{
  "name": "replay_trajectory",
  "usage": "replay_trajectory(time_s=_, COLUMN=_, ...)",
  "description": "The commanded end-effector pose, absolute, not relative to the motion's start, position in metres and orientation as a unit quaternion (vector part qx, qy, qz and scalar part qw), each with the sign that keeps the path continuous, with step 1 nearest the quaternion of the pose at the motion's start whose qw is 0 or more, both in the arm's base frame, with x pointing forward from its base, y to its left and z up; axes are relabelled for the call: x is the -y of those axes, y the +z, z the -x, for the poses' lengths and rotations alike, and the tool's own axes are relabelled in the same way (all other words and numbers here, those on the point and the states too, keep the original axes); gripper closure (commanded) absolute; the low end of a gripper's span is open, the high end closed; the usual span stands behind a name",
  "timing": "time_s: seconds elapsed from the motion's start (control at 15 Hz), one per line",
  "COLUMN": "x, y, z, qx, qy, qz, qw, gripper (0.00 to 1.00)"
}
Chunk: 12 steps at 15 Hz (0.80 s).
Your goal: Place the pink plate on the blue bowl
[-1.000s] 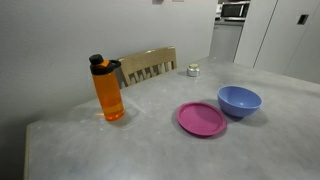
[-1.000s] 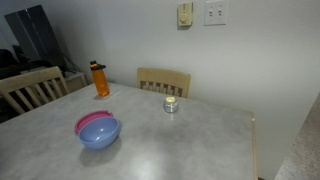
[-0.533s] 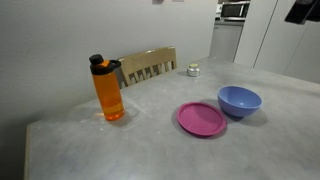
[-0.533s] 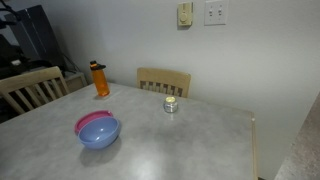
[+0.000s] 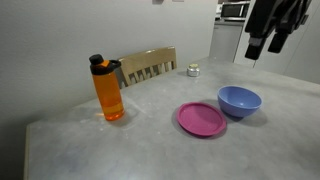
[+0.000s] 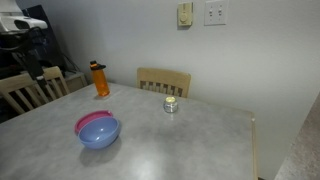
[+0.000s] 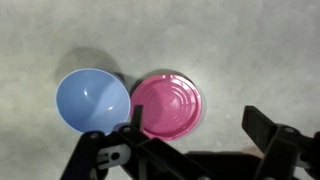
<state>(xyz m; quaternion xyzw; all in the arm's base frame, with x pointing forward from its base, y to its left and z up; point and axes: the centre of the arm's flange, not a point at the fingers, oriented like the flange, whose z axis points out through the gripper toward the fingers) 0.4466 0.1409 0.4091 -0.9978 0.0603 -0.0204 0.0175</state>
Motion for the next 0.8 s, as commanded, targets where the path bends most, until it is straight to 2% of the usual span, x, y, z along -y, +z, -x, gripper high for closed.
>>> replay_trajectory(time_s=0.0, x=-0.156, y=0.377, z=-0.492, qx=-0.064, qy=0.021, qz=0.998, qw=0.018, gripper=0.0)
replay_trajectory(time_s=0.4, x=-0.167, y=0.327, z=-0.535, qx=-0.073, qy=0.086, qz=0.993, qw=0.023, gripper=0.0)
replay_trajectory(time_s=0.47, x=-0.167, y=0.323, z=-0.538, qx=-0.057, qy=0.092, qz=0.994, qw=0.035, gripper=0.0)
replay_trajectory(time_s=0.53, x=-0.162, y=0.327, z=-0.517, qx=-0.072, qy=0.069, qz=0.995, qw=0.024, gripper=0.0)
replay_trajectory(time_s=0.73, x=-0.164, y=0.32, z=-0.522, qx=-0.071, qy=0.073, qz=0.994, qw=0.025, gripper=0.0)
